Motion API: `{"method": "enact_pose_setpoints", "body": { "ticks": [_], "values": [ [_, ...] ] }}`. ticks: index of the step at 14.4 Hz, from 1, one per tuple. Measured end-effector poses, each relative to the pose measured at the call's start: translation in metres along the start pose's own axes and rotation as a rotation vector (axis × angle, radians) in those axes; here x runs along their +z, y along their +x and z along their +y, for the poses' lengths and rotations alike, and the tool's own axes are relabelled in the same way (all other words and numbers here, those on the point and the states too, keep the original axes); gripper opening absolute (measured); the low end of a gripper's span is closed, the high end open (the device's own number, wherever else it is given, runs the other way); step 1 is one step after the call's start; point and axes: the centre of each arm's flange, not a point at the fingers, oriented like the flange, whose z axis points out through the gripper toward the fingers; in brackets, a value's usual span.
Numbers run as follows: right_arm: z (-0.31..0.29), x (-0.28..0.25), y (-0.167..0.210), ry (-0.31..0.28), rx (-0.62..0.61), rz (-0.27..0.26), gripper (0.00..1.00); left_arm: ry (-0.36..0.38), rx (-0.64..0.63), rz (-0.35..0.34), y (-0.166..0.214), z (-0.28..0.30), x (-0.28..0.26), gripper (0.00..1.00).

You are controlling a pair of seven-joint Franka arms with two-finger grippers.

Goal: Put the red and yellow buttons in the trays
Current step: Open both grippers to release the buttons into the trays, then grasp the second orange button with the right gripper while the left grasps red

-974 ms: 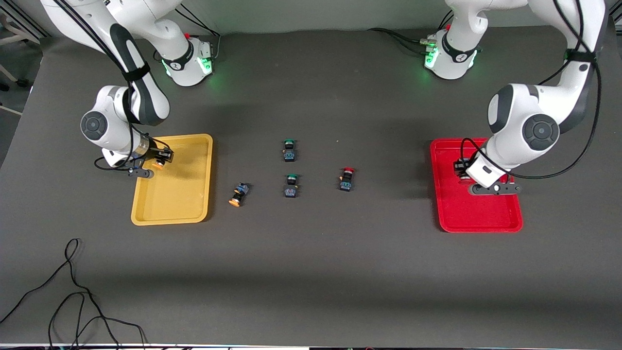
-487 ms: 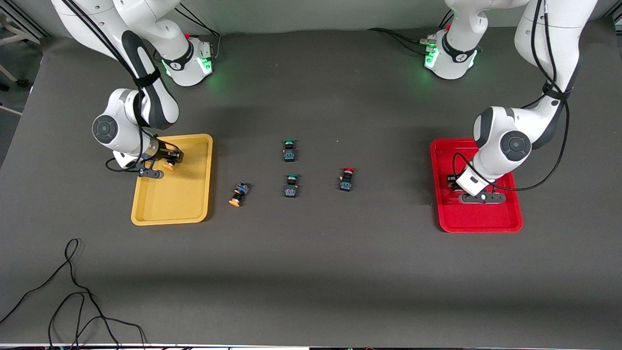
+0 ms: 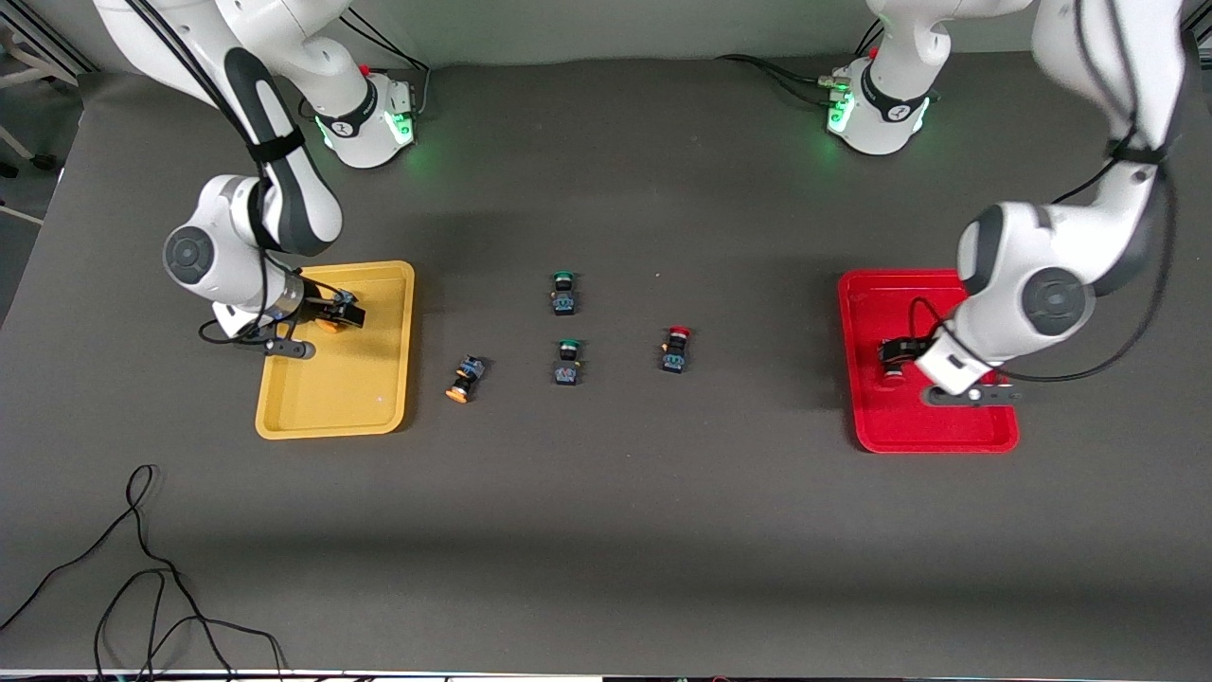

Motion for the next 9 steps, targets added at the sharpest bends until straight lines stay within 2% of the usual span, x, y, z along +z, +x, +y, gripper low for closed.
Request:
{"method": "enact_pose_setpoints", "body": {
  "ticks": [2, 4, 7, 9],
  "values": [
    [-0.012, -0.039, 0.022, 0.028, -0.014, 0.002, 1.00, -0.010, 0.003, 0.025, -0.008, 0.007, -0.050, 1.00],
    [-0.024, -0.087, 0.043, 0.051, -0.015, -0.011, 1.00, -0.050, 0.030, 0.043, -0.017, 0.042, -0.065, 1.00],
    [-0.046, -0.168, 0.062, 0.075, 0.026, -0.027, 1.00, -0.090, 0.012, 0.074, -0.031, 0.135, -0.061, 1.00],
    [-0.059, -0.211, 0.065, 0.081, 0.107, -0.030, 1.00, -0.104, 0.002, 0.105, -0.049, 0.206, -0.052, 1.00]
  ]
}}
